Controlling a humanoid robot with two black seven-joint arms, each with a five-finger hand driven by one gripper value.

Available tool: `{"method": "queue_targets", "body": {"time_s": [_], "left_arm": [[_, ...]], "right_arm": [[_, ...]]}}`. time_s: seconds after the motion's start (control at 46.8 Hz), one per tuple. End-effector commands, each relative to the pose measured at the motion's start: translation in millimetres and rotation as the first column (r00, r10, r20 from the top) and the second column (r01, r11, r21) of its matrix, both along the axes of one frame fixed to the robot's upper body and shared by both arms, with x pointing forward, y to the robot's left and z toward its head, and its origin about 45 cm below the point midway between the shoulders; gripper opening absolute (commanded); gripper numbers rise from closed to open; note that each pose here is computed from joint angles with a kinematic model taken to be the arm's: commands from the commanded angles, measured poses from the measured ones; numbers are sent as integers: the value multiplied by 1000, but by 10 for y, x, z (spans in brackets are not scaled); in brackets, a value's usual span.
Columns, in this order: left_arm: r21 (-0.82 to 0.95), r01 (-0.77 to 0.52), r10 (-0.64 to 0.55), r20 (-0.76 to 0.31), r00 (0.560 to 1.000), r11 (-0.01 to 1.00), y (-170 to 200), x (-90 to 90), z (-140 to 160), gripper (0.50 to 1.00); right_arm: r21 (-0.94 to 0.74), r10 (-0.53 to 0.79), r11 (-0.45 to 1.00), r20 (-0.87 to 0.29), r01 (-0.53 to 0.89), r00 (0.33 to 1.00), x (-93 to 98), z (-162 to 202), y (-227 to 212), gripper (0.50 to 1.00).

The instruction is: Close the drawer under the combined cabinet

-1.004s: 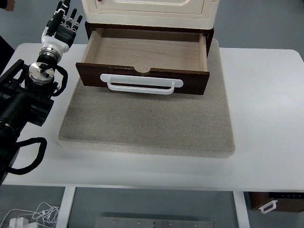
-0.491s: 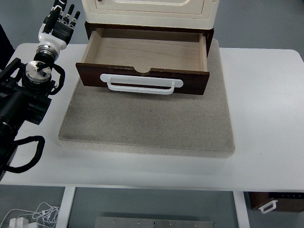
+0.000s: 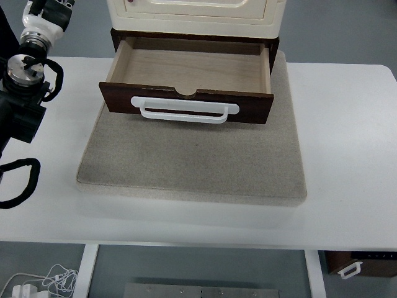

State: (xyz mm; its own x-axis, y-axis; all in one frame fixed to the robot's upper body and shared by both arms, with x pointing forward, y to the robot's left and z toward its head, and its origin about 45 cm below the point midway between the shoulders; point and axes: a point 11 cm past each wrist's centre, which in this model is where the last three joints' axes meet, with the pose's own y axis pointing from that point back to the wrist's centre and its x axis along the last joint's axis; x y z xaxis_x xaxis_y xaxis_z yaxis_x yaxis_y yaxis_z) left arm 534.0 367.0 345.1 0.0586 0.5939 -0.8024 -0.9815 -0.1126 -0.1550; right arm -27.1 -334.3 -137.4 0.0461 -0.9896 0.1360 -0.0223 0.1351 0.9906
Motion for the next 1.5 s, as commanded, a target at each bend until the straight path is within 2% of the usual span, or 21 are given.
{"method": "queue_targets", "body": {"time_s": [0.0, 0.128, 0.256, 0.384, 0.513, 0.769, 0.961, 1.089, 1.303, 1.474], "left_arm": [[51, -7, 4, 43, 999, 999, 88, 27, 306, 996], [103, -35, 23, 115, 993, 994, 243, 30, 789, 996], [141, -31, 7, 169, 986, 990, 194, 47, 1144, 996], [210, -47, -8, 253, 968, 977, 253, -36, 1656, 996], [291, -14, -79, 306, 949, 957, 63, -99, 1962, 996], [442, 33, -228, 397, 889, 896, -321, -347, 2534, 996], [506, 90, -339, 427, 838, 858, -700, -499, 2697, 996], [591, 160, -458, 400, 794, 791, -1139, -612, 2663, 996], [717, 230, -633, 361, 685, 658, -1807, -937, 2670, 996], [814, 248, -749, 303, 589, 525, -2279, -1248, 2552, 996]], "right_arm": [[0, 0, 1000, 0, 0, 1000, 0, 0, 2, 952], [0, 0, 1000, 0, 0, 1000, 0, 0, 2, 952], [0, 0, 1000, 0, 0, 1000, 0, 0, 2, 952], [0, 0, 1000, 0, 0, 1000, 0, 0, 2, 952], [0, 0, 1000, 0, 0, 1000, 0, 0, -1, 952], [-1, 0, 1000, 0, 0, 1000, 0, 0, -3, 952], [0, 0, 1000, 0, 0, 1000, 0, 0, -1, 952], [2, 0, 1000, 0, 0, 1000, 0, 0, 4, 952], [0, 0, 1000, 0, 0, 1000, 0, 0, 2, 952], [-1, 0, 1000, 0, 0, 1000, 0, 0, -3, 952]]}}
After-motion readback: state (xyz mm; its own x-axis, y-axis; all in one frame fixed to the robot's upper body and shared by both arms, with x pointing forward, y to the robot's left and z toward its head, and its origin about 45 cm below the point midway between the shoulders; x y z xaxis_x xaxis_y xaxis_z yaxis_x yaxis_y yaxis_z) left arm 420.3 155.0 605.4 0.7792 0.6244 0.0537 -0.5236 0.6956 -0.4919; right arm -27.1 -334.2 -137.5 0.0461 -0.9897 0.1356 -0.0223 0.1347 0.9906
